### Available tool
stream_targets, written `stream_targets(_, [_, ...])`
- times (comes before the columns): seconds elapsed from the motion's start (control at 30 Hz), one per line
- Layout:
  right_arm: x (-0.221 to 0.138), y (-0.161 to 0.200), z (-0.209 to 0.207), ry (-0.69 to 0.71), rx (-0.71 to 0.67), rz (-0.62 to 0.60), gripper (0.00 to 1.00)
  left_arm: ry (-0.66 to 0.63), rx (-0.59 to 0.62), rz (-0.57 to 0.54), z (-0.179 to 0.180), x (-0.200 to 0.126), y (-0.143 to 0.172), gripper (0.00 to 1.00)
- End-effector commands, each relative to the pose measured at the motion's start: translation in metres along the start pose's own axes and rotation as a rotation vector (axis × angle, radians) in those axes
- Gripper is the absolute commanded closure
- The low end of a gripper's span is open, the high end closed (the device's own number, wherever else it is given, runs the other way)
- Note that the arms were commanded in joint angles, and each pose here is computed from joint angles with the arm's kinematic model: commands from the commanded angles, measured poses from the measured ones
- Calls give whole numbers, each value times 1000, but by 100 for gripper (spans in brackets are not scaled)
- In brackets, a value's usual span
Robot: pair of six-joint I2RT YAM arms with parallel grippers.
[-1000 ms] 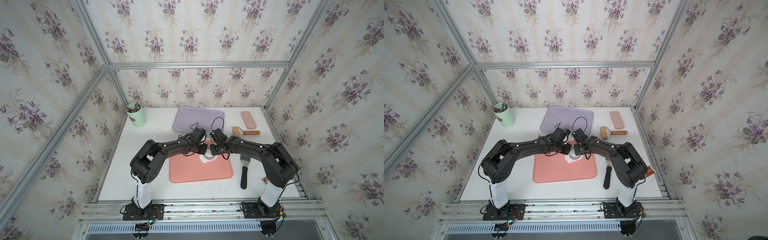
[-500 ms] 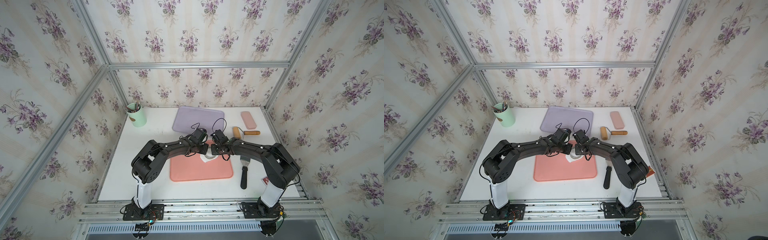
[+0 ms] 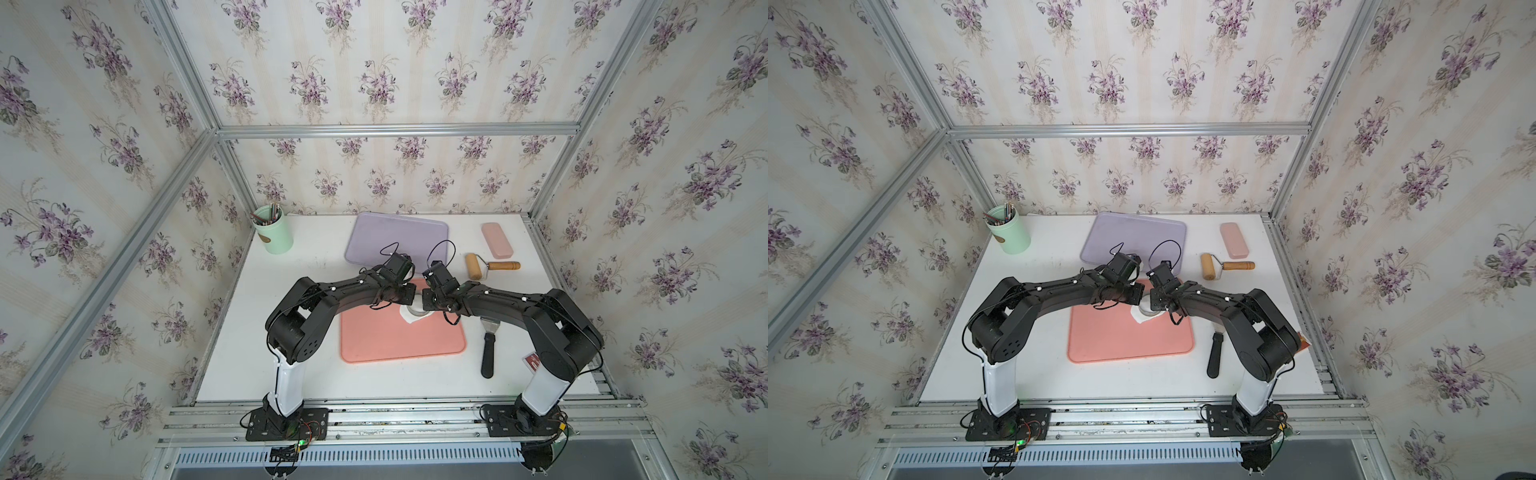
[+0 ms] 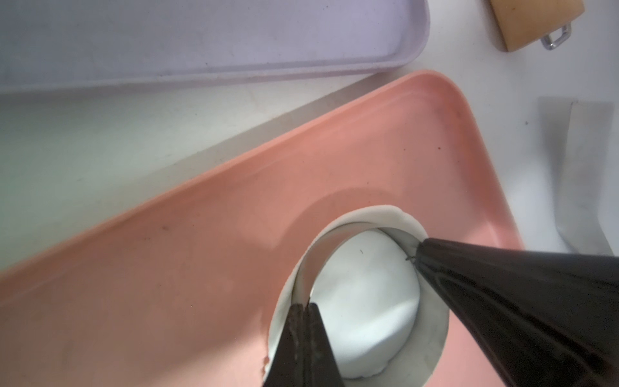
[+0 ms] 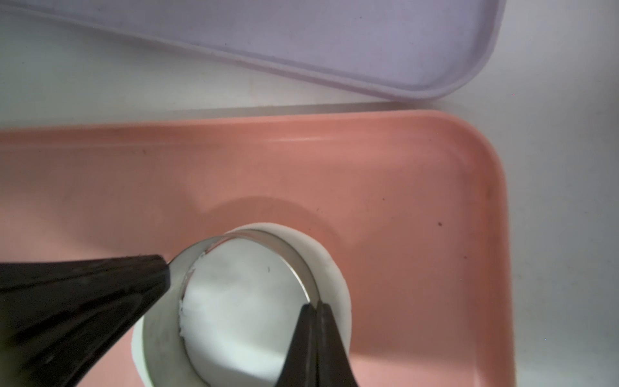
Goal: Roll out the dumpling wrappers from the dough
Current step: Press the dumpling wrapper onto the plate.
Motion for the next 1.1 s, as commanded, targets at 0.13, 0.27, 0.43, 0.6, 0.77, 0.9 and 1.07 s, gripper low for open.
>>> stream_targets(0.13, [19, 7, -6, 0, 49, 137, 100, 17, -37, 199, -10, 5, 73, 100])
stream_targets(0.27, [21, 1, 11, -55, 20, 154, 100, 17, -40, 207, -18, 7, 80, 100])
stream_targets(0.43, [17, 28, 10, -76, 28, 203, 100, -15, -37, 222, -8, 13, 73, 100])
stream_targets(0.6, [4, 52, 9, -88, 84, 235, 100, -25, -56, 214, 7, 18, 66, 100])
stream_targets(0.77, [7, 48, 12, -95, 115, 212, 100, 16, -29, 212, -3, 18, 64, 100])
stream_targets(0.9, [17, 23, 11, -98, 118, 183, 100, 14, -40, 240, -5, 15, 78, 100])
stream_targets(1.07, [26, 6, 24, -114, 79, 184, 100, 30, -33, 258, -27, 15, 92, 100])
Point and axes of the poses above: each gripper's point midway between its finger pads, its own x axis out along the fingers, its own z axis along the line the jaws close on, y = z × x, the point moved 1 cm from there along -x, back along the fingers, and after that the axes turned 14 degrees about x, right-handed, at the moved point
